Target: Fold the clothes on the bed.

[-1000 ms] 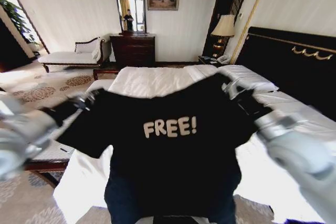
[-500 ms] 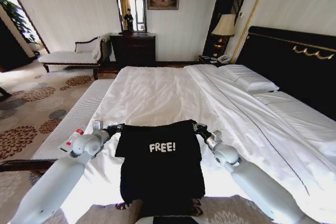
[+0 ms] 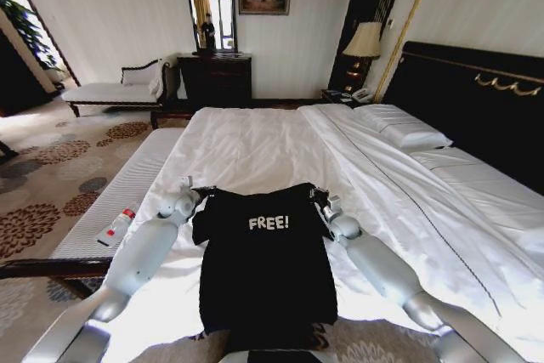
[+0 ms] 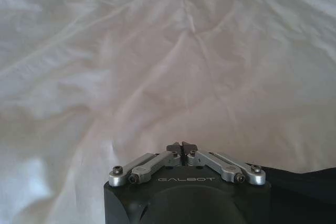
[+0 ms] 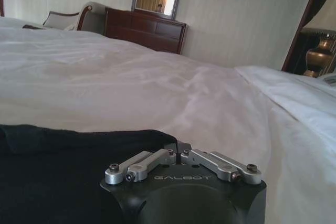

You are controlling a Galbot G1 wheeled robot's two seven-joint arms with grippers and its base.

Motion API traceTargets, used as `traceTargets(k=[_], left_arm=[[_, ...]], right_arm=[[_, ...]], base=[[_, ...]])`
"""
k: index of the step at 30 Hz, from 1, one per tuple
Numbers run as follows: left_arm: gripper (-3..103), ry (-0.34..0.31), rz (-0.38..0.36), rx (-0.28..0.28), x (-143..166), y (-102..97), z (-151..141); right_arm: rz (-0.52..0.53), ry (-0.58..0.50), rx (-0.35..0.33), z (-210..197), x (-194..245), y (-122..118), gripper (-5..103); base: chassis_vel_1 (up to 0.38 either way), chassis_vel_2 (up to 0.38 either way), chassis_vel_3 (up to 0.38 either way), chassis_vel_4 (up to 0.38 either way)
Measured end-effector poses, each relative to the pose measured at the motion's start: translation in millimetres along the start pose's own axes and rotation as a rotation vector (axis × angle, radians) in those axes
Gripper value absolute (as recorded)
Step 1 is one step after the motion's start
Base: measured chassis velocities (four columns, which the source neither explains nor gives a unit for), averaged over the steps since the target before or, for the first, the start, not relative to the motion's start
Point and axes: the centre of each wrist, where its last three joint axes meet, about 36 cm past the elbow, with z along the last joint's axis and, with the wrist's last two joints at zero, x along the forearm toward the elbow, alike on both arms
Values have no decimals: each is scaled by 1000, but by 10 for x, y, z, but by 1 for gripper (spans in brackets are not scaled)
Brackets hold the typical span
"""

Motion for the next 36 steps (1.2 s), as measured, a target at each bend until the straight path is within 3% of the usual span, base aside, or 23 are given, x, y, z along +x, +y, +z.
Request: traceTargets(k=[4,8,12,14,16,17,19,21,24,27,31,36], left_arm=[[1,31,-10,5,-144,-76,127],[1,56,-24,-16,-187,-98,212],[1,48,-32,-12,-187,-74,234],[1,16,-7,15,-152,-58,209],[1,-18,53,131,-98,-46,153],[1,1,35,148,-127,-41,189],[1,34,-1,128,-177,-28,278],[1,63,-33,73,-209,-6,454],[1,68,-27,72,-160,12,514],[1,69,-38,55,-114,94,549],[1,61,-46,59,-69,172,525],[1,14,-47,109,-11,296,440]], right_arm=[[-5,41,12,114,-15,156,0],[22,104,85,281,26,192,0],[51,110,72,278,-31,259,0],[61,88,39,220,-65,264,0],[34,55,-49,82,-116,267,0],[38,81,-74,68,-145,300,0],[54,121,-86,91,-170,349,0],[75,170,-94,139,-186,430,0],[71,173,-89,137,-146,448,0],[75,171,-37,172,-93,393,0],[101,182,-19,195,-66,309,0],[138,165,-75,147,-89,244,0]], base=[[0,0,0,0],[0,0,0,0],[0,0,0,0],[0,0,0,0],[0,0,0,0],[0,0,0,0],[0,0,0,0],[0,0,0,0],[0,0,0,0],[0,0,0,0],[0,0,0,0],[0,0,0,0]])
